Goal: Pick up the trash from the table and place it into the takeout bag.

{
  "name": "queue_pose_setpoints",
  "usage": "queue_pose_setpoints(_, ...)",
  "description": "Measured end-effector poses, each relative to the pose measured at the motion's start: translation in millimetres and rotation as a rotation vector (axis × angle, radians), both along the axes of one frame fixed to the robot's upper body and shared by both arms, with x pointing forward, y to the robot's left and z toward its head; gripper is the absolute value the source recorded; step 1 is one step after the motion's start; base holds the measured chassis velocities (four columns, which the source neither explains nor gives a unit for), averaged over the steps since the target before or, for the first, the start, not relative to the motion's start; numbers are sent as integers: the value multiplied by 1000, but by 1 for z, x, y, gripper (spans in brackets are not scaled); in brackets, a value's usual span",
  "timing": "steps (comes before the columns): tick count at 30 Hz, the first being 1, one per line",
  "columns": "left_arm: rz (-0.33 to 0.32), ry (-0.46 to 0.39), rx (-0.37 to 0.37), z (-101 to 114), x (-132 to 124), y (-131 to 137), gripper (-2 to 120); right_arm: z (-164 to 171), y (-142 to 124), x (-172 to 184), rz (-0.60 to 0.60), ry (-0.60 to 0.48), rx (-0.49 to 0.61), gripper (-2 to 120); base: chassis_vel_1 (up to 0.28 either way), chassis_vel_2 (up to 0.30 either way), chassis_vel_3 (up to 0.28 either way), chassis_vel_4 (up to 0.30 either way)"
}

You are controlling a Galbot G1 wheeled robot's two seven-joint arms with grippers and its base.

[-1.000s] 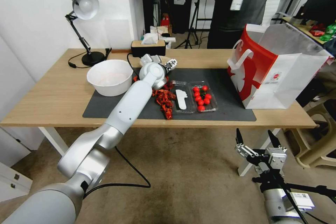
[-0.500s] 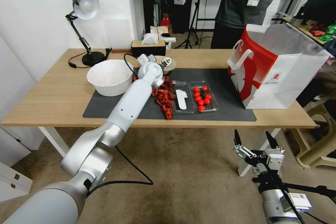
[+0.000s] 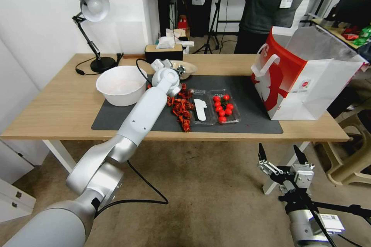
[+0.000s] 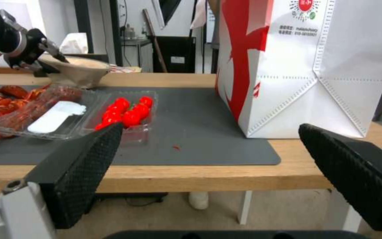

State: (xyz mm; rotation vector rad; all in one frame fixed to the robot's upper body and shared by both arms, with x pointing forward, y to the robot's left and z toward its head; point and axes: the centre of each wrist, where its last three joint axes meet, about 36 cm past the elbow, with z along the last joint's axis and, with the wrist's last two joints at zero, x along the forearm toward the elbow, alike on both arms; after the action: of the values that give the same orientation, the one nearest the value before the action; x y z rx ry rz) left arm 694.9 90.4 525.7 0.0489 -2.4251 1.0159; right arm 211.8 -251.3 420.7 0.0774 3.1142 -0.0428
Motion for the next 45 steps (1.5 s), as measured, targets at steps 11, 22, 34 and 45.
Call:
queue_pose_setpoints(11, -52, -178, 20, 7, -8, -6, 0, 2, 1, -1, 2, 1, -4, 100, 0, 0, 0, 0)
queue_pose_setpoints(22, -311, -563, 35, 52, -13, -50, 0, 3, 4, -5, -3, 6, -6, 100, 0, 0, 0, 0)
queue_pose_setpoints(34, -585, -841, 77, 120, -29, -124, 0, 2, 6, -8, -23, 10, -6, 100, 0, 0, 0, 0)
queue_pose_setpoints(45, -810, -1025, 220, 133, -35, -152, 0, -1, 10, -7, -32, 5, 3, 100, 0, 0, 0, 0)
